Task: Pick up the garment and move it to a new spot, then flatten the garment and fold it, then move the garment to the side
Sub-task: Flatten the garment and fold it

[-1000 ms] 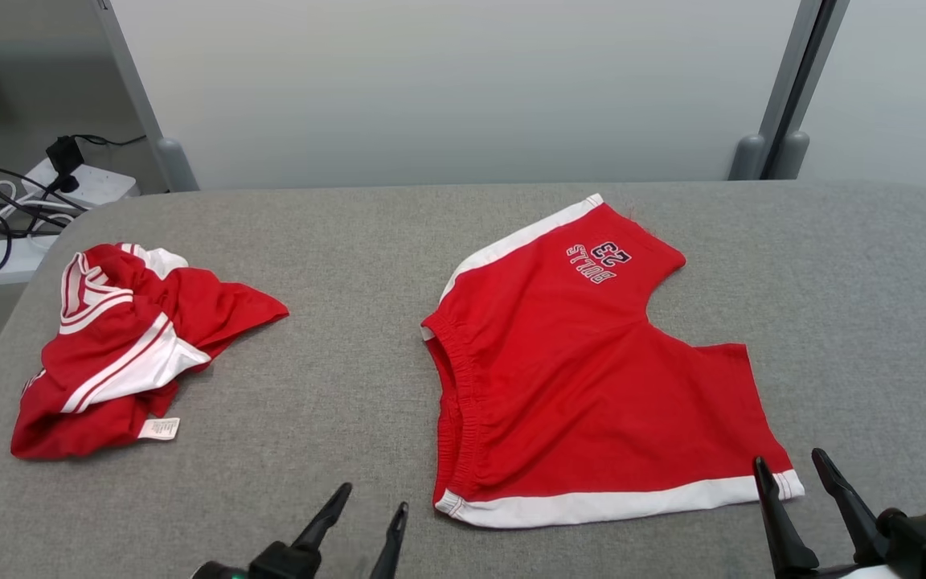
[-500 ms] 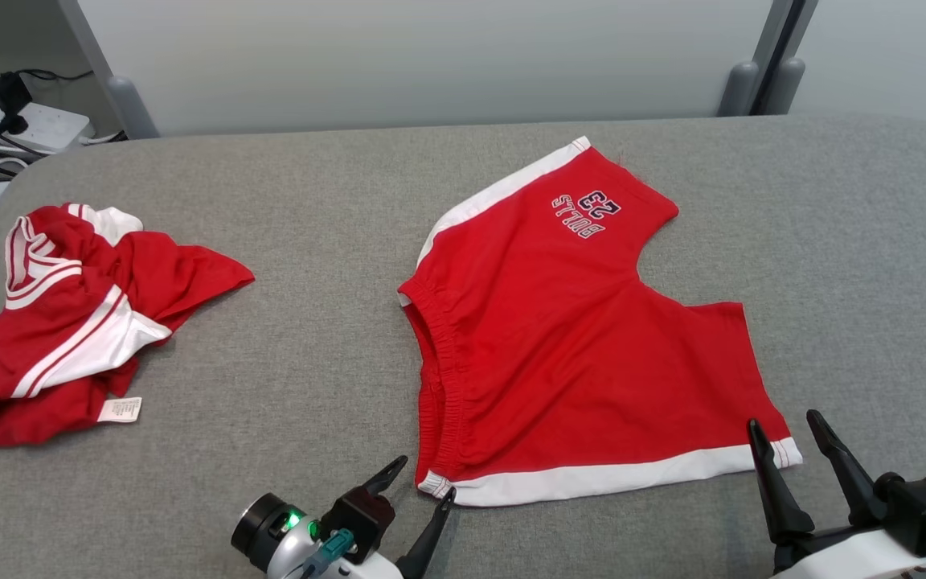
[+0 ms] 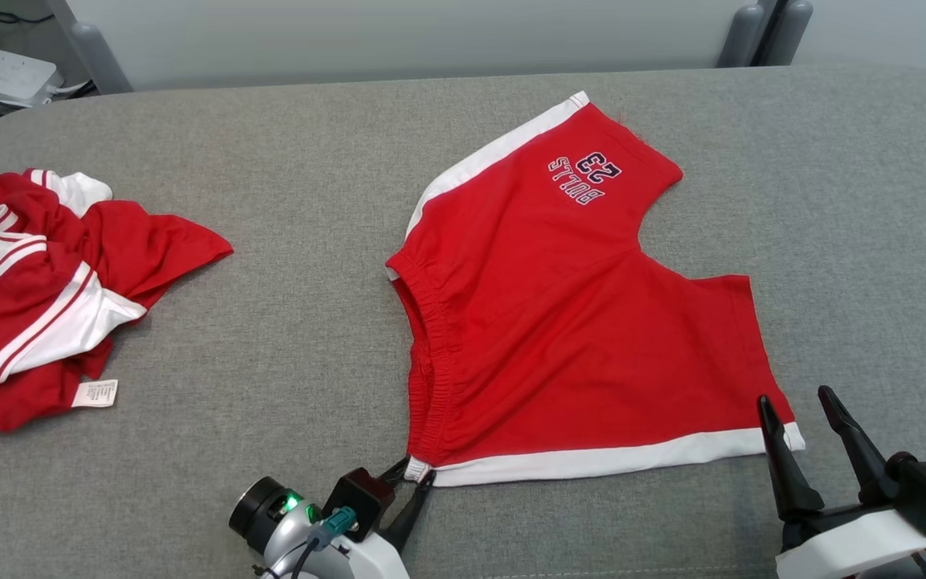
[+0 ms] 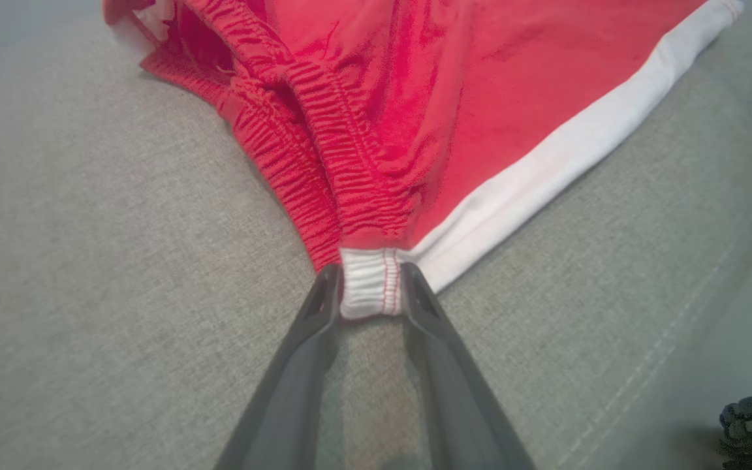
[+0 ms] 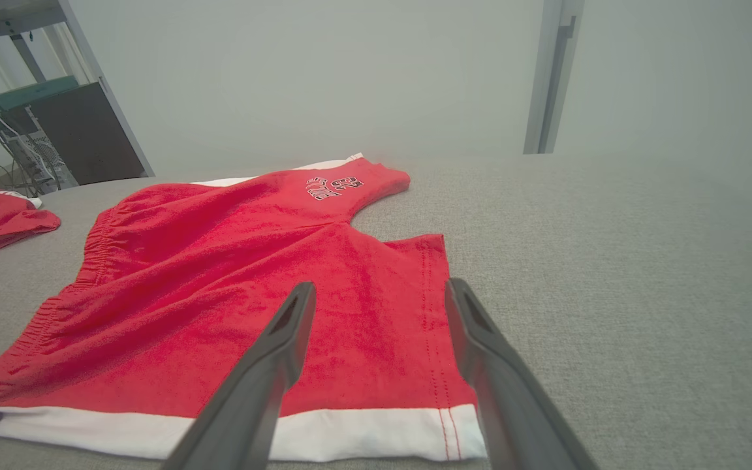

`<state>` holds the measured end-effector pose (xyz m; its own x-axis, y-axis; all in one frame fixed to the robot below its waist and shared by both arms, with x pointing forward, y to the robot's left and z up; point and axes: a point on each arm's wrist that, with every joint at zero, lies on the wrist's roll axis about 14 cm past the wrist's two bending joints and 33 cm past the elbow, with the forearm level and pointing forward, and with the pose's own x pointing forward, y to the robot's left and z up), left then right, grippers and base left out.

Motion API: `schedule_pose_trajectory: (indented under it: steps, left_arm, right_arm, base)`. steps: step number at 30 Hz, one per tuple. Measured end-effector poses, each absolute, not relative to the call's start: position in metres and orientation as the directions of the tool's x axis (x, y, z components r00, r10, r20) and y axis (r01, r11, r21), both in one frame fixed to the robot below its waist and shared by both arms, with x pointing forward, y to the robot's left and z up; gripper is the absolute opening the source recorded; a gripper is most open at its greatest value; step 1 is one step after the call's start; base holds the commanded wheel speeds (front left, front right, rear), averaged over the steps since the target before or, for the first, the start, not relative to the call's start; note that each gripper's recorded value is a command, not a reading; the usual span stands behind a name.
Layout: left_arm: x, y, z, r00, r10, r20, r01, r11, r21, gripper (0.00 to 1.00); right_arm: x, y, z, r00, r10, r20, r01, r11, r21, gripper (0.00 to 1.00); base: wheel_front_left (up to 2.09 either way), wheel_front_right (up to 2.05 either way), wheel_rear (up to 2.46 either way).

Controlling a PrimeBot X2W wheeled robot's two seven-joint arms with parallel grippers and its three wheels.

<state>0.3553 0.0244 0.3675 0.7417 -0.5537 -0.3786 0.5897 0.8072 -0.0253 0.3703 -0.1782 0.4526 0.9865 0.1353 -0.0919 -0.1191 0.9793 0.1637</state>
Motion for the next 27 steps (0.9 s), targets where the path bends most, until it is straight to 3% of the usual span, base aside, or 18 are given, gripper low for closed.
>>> schedule_pose_trajectory:
  steps: [1, 2, 3, 8, 15, 21, 22, 23, 24, 25, 27]
  left_arm:
    - [0.356, 0.025, 0.366, 0.741, -0.553, -0.382, 0.589, 0.808, -0.027, 0.31]
    - [0.357, 0.024, 0.366, 0.740, -0.554, -0.382, 0.590, 0.807, -0.028, 0.11]
    - [0.359, 0.023, 0.367, 0.739, -0.557, -0.379, 0.593, 0.805, -0.027, 0.00]
    - [0.362, 0.020, 0.370, 0.736, -0.569, -0.368, 0.598, 0.800, -0.040, 0.00]
    - [0.366, 0.026, 0.377, 0.748, -0.567, -0.344, 0.594, 0.804, -0.032, 0.00]
    - [0.365, 0.027, 0.380, 0.753, -0.567, -0.334, 0.590, 0.807, -0.041, 0.00]
    - [0.365, 0.028, 0.379, 0.753, -0.567, -0.335, 0.590, 0.807, -0.040, 0.00]
    - [0.365, 0.028, 0.379, 0.753, -0.566, -0.336, 0.589, 0.807, -0.040, 0.00]
    - [0.365, 0.028, 0.379, 0.753, -0.566, -0.336, 0.590, 0.807, -0.040, 0.00]
    - [0.365, 0.028, 0.379, 0.752, -0.567, -0.335, 0.590, 0.806, -0.039, 0.00]
    - [0.366, 0.028, 0.380, 0.753, -0.568, -0.333, 0.590, 0.806, -0.040, 0.00]
  right_arm:
    - [0.371, -0.178, 0.452, 0.986, 0.136, -0.094, -0.119, 0.979, 0.164, 1.00]
    - [0.371, -0.178, 0.451, 0.986, 0.136, -0.096, -0.119, 0.979, 0.164, 1.00]
    - [0.372, -0.178, 0.450, 0.986, 0.138, -0.098, -0.120, 0.979, 0.164, 1.00]
    - [0.374, -0.178, 0.440, 0.982, 0.137, -0.129, -0.114, 0.979, 0.167, 1.00]
    - [0.355, -0.181, 0.386, 0.941, 0.138, -0.309, -0.065, 0.969, 0.236, 1.00]
    - [0.366, -0.187, 0.378, 0.933, 0.131, -0.335, -0.056, 0.973, 0.225, 1.00]
    - [0.365, -0.186, 0.377, 0.931, 0.134, -0.340, -0.055, 0.971, 0.231, 0.90]
    - [0.365, -0.184, 0.375, 0.928, 0.138, -0.346, -0.056, 0.970, 0.238, 0.90]
    - [0.363, -0.182, 0.371, 0.923, 0.142, -0.357, -0.055, 0.968, 0.243, 0.59]
    - [0.363, -0.181, 0.369, 0.920, 0.144, -0.364, -0.054, 0.968, 0.245, 0.43]
    - [0.361, -0.181, 0.363, 0.912, 0.142, -0.384, -0.043, 0.966, 0.256, 0.25]
  base:
    - [0.00, 0.00, 0.00]
    - [0.00, 0.00, 0.00]
    - [0.00, 0.00, 0.00]
    - [0.00, 0.00, 0.00]
    - [0.00, 0.00, 0.00]
    - [0.00, 0.00, 0.00]
    - [0.00, 0.00, 0.00]
    - [0.00, 0.00, 0.00]
    - [0.00, 0.00, 0.00]
    - [0.00, 0.00, 0.00]
    - [0.00, 0.00, 0.00]
